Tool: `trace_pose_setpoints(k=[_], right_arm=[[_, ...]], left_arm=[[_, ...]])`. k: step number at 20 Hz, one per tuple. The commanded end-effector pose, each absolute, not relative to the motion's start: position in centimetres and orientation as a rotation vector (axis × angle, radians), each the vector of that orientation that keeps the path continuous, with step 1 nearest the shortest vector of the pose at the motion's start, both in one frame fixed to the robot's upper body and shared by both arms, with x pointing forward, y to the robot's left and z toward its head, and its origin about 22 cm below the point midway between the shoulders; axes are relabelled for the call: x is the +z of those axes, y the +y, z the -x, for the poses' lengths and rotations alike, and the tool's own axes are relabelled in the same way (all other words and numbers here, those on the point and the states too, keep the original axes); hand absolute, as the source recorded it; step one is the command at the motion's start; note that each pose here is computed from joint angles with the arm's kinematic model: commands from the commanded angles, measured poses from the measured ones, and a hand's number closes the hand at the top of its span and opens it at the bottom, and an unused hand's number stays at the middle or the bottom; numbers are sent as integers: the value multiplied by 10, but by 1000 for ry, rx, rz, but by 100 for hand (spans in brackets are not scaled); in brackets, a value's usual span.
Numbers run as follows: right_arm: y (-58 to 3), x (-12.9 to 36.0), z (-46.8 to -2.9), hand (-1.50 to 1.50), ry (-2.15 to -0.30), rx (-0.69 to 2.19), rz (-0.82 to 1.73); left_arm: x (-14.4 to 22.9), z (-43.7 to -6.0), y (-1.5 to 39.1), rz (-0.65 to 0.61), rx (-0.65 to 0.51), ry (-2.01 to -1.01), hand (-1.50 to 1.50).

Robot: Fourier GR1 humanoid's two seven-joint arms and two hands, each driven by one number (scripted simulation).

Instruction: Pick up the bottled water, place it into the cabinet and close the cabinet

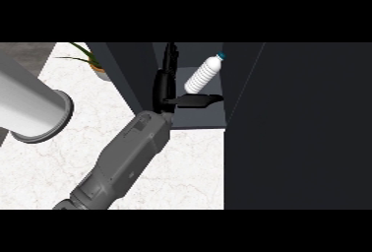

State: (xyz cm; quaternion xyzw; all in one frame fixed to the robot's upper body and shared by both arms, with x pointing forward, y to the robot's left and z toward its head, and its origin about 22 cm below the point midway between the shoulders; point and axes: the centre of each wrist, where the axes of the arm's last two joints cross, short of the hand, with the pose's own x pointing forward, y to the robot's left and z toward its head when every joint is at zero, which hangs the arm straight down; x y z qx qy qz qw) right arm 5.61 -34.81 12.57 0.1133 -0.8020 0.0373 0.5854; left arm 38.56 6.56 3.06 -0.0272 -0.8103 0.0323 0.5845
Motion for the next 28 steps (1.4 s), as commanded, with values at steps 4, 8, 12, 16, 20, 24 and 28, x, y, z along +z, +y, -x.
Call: trace_pose_setpoints(k=[4,8,12,16,20,24,28], right_arm=[[-314,170,-40,-150,-1920,151,-248],[-332,150,-46,-150,-1913,120,-244],[-325,163,-48,-150,-1900,143,-230],[-331,154,-58,150,-1904,186,-238],[-325,153,-53,150,-1862,300,-305],[-316,163,-45,150,-1823,316,-371],[-312,158,-49,150,-1800,384,-381]], left_arm=[[13,-333,54,158,108,-1874,-150],[4,-283,51,228,151,-1856,-150],[3,-253,51,246,158,-1846,-150],[-12,-225,61,345,101,-1827,150],[-7,-189,87,384,77,-1825,150],[-1,-181,111,332,54,-1825,150],[4,-172,165,300,13,-1834,150]])
